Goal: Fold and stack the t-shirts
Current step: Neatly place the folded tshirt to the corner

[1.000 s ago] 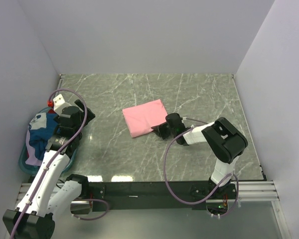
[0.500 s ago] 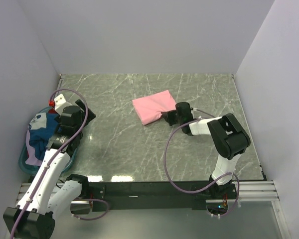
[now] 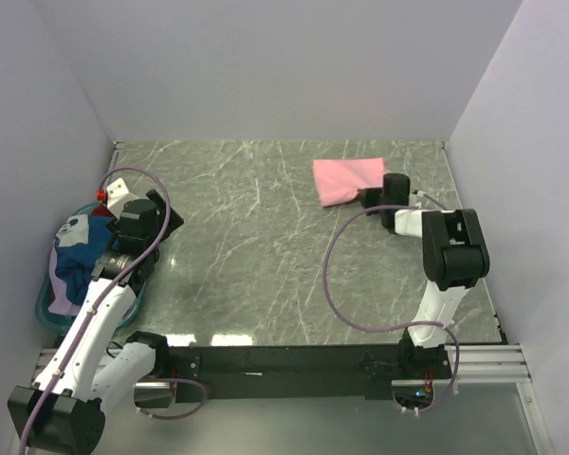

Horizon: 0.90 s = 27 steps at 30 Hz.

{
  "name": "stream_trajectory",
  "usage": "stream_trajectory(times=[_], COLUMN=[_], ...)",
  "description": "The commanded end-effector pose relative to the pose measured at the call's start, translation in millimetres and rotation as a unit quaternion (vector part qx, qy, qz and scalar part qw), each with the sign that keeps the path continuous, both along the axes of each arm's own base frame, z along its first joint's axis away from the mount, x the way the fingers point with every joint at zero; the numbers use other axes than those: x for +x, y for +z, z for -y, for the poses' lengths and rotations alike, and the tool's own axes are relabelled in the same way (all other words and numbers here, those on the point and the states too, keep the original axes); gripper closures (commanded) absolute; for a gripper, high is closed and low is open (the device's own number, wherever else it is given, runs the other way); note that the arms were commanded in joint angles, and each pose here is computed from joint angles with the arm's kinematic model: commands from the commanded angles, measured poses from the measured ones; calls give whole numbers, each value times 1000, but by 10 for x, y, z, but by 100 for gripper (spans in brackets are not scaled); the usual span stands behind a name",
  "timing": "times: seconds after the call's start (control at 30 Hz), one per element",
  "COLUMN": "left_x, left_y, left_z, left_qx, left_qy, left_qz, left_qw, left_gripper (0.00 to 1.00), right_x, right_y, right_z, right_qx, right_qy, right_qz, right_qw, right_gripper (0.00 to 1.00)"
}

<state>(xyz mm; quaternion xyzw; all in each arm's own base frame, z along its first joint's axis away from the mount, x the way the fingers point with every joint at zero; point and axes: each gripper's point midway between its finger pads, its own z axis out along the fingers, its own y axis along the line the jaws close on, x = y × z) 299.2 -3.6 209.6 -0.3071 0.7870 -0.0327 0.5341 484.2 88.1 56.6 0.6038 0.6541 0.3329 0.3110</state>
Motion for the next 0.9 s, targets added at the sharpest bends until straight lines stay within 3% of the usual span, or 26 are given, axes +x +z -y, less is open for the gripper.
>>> stream_trajectory(times=[0.0, 0.53, 0.87], left_x=[31, 86, 123], left_y=[61, -123, -181], left_z=[-17, 0, -1], left_qx=[10, 19, 26], left_qy=[-1, -8, -8], left_qz=[3, -29, -37], left_qw=[1000, 999, 999], left_gripper=[15, 15, 15], right_x=[235, 800, 1153], right_y=[36, -1, 52], right_z=[443, 1992, 2463], right_qx=[-31, -47, -115], right_qy=[-29, -109, -61], right_qz=[7, 1, -8], right_qw=[999, 993, 991], right_gripper=[100, 100, 100])
